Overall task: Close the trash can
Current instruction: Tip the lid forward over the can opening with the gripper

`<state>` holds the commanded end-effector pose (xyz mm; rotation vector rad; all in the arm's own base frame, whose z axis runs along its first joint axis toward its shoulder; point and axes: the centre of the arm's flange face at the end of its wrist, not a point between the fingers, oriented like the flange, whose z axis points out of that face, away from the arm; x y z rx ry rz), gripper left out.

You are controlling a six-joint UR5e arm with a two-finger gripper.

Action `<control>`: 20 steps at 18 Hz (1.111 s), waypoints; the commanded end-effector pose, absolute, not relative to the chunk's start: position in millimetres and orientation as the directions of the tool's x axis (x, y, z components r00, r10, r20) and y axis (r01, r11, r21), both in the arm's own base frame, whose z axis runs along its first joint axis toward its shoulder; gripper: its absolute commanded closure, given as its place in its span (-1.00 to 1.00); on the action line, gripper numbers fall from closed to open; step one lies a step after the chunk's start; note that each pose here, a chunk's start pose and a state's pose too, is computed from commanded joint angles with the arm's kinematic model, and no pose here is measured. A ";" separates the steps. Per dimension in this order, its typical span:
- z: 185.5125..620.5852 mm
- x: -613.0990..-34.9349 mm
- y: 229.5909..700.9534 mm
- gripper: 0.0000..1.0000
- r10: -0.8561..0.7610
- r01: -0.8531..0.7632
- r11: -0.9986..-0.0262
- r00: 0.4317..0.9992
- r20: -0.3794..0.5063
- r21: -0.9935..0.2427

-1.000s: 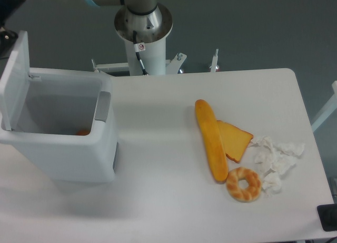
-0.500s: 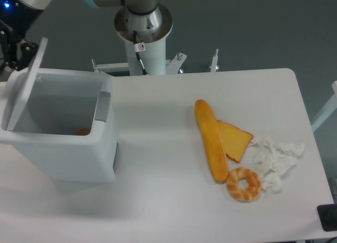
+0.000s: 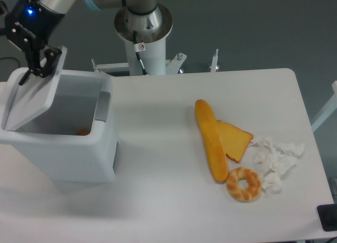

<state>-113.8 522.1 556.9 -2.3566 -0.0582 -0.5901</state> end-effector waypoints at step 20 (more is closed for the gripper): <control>536.8 -153.4 511.7 -1.00 -0.100 0.169 -0.758 0.925 0.368 -0.630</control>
